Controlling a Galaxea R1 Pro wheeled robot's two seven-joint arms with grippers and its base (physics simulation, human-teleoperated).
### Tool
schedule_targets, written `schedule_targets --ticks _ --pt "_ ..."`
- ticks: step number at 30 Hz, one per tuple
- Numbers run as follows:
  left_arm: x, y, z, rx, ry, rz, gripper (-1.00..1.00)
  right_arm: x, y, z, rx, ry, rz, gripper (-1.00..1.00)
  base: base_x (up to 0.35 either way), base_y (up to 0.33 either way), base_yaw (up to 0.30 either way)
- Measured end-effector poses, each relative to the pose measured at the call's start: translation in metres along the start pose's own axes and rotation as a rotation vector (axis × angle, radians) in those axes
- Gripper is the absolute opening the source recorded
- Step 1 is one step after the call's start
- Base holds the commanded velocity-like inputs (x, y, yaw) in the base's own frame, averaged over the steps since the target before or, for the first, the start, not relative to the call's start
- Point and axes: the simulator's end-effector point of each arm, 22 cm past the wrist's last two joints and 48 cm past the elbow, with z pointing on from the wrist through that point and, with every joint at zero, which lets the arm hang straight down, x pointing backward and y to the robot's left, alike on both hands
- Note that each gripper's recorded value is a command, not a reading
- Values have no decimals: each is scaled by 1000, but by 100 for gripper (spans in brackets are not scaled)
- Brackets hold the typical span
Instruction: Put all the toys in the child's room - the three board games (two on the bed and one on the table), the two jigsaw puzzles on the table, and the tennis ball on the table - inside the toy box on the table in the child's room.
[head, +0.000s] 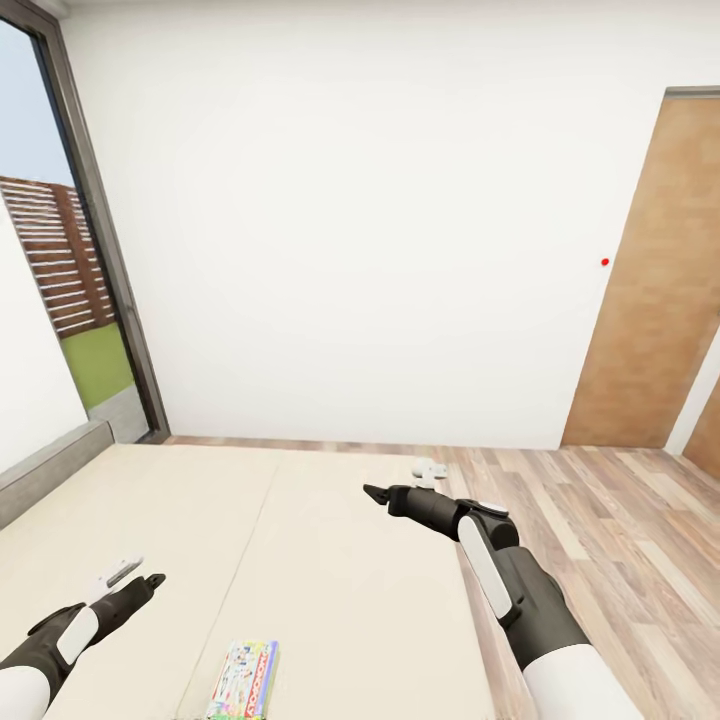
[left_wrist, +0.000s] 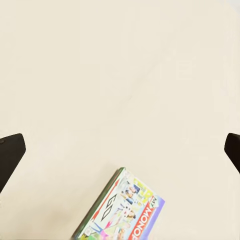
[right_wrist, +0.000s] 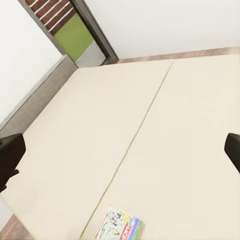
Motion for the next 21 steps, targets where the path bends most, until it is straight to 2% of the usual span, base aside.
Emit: schedule_targets --ticks 21 --pt "13 10 9 -23 25 4 100 15 -10 9 6 26 22 100 0 0 0"
